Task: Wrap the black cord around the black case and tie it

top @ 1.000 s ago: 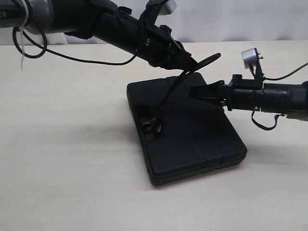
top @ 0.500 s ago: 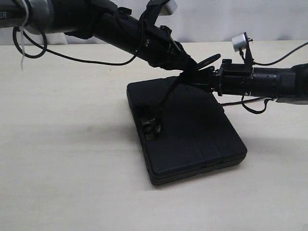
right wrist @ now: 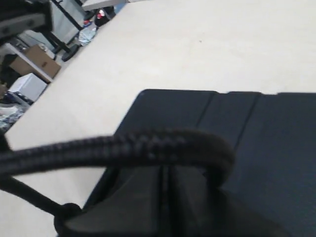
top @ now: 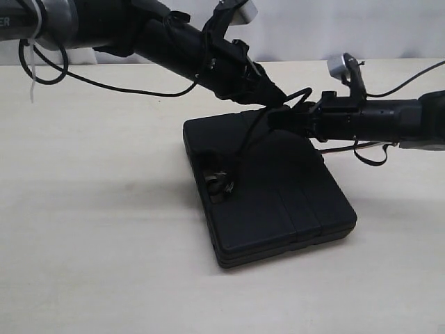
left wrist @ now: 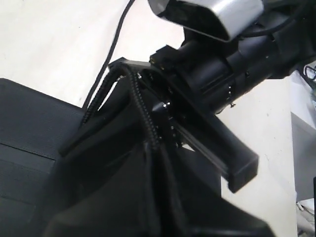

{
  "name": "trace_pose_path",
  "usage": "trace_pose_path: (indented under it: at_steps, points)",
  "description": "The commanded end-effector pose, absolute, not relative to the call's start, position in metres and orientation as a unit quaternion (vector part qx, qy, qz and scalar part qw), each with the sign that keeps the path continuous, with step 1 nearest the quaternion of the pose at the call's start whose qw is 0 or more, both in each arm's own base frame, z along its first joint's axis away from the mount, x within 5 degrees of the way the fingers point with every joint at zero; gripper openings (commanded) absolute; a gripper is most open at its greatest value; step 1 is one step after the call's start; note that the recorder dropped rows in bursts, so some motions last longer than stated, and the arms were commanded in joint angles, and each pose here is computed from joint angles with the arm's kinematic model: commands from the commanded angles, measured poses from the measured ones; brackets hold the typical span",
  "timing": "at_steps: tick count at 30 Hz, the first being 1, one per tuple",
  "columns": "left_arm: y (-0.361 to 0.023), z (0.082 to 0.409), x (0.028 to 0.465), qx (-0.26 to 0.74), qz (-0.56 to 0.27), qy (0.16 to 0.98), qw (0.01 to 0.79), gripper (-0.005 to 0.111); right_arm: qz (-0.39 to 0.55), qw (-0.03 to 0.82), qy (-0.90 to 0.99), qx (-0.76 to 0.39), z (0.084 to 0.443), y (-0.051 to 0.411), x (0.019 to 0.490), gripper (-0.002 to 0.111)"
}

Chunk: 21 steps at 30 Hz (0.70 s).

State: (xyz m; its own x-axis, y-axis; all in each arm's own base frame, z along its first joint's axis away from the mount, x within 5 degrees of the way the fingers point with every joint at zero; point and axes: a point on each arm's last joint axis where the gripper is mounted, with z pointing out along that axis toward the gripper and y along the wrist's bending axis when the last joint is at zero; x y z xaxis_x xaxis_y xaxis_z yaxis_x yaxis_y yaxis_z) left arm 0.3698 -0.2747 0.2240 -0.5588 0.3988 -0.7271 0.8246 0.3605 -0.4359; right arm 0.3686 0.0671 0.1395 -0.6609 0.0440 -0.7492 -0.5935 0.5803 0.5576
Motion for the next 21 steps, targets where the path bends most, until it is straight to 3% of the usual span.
trace_pose_path:
  at_steps: [1,8,15,21]
  points:
    - [-0.275,0.225,0.374,0.385,-0.399,0.785,0.276,0.0,0.399,0.368,0.826,-0.153,0.133,0.064,0.369,0.004]
    - [-0.273,0.223,0.375,0.396,-0.378,0.788,0.282,0.0,0.439,0.381,0.792,-0.187,0.141,0.07,0.365,0.006]
    - [-0.269,0.22,0.382,0.403,-0.333,0.796,0.307,0.0,0.414,0.376,0.807,-0.189,0.14,0.067,0.365,0.039]
    - [-0.267,0.22,0.39,0.392,-0.3,0.801,0.338,0.0,0.325,0.349,0.859,-0.188,0.16,0.056,0.36,0.043]
